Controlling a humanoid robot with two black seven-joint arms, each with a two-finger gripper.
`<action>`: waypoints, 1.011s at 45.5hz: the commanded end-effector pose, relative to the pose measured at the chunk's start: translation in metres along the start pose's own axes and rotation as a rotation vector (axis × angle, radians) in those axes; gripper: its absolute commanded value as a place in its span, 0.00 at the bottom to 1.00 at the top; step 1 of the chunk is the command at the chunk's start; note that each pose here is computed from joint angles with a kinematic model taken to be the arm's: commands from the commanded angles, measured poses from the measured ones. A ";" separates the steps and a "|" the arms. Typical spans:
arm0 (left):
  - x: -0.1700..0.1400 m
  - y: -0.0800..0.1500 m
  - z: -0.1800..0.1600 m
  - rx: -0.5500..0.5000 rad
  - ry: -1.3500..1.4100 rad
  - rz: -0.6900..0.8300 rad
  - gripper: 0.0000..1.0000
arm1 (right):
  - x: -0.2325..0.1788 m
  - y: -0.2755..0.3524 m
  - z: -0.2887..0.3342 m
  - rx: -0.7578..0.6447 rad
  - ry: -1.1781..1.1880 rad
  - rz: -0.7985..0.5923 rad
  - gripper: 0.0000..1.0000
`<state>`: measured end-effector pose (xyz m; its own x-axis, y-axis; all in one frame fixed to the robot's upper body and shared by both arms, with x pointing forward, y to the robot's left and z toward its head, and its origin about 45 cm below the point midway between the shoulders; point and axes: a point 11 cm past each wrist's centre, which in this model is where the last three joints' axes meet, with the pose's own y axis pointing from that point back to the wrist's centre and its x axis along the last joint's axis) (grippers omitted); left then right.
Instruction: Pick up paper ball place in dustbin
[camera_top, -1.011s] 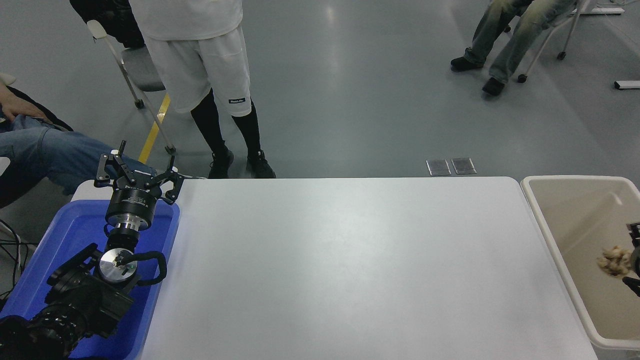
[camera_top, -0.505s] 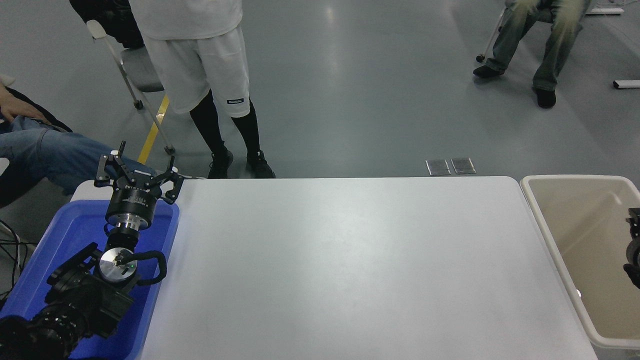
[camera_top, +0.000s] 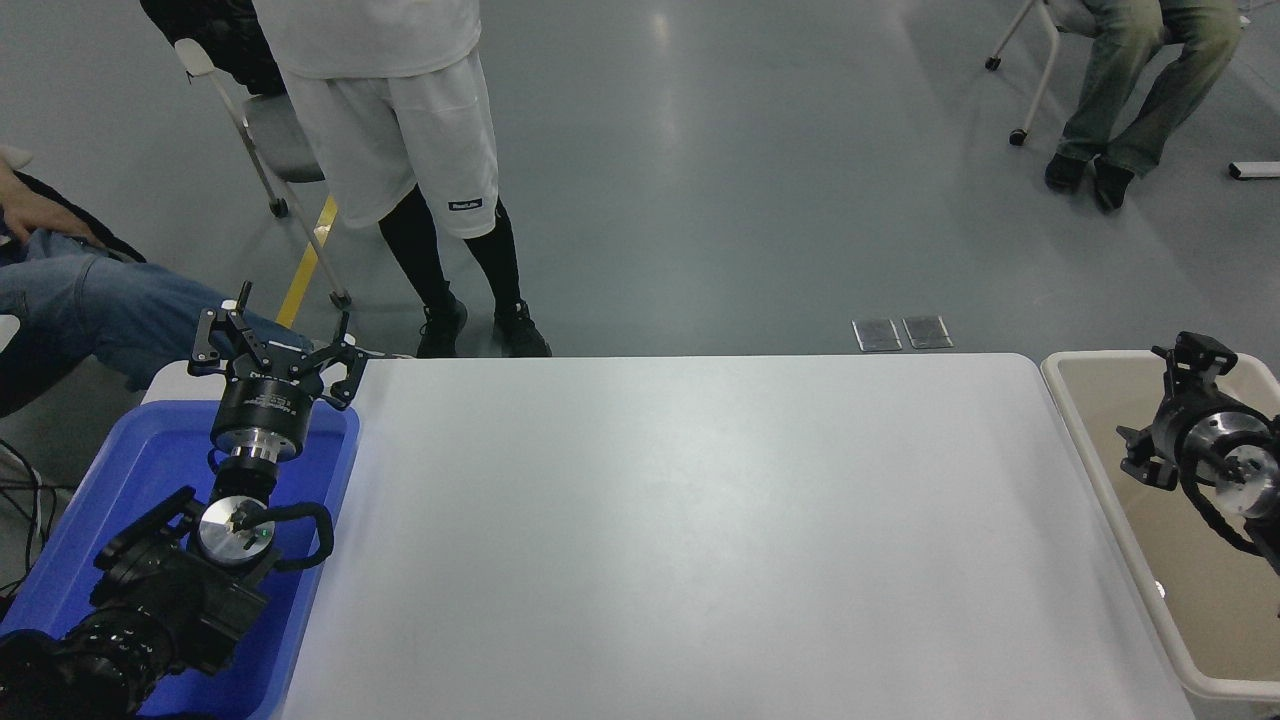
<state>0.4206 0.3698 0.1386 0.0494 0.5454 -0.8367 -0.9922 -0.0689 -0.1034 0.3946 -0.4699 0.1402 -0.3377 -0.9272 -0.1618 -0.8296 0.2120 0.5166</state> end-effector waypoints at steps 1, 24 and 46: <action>0.000 0.000 0.000 0.000 0.000 0.000 0.99 | -0.034 -0.002 -0.001 0.130 -0.161 -0.117 1.00; 0.000 0.000 0.000 0.000 0.000 0.000 0.99 | -0.092 0.002 0.023 0.369 -0.324 -0.281 1.00; 0.000 0.000 0.000 0.000 0.001 -0.001 0.99 | -0.113 0.009 0.049 0.395 -0.198 -0.395 1.00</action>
<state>0.4206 0.3698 0.1386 0.0492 0.5454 -0.8367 -0.9923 -0.0689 -0.1033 0.4064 -0.3630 0.1266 -0.0716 -0.8767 -0.4757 -0.9969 0.0480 0.0617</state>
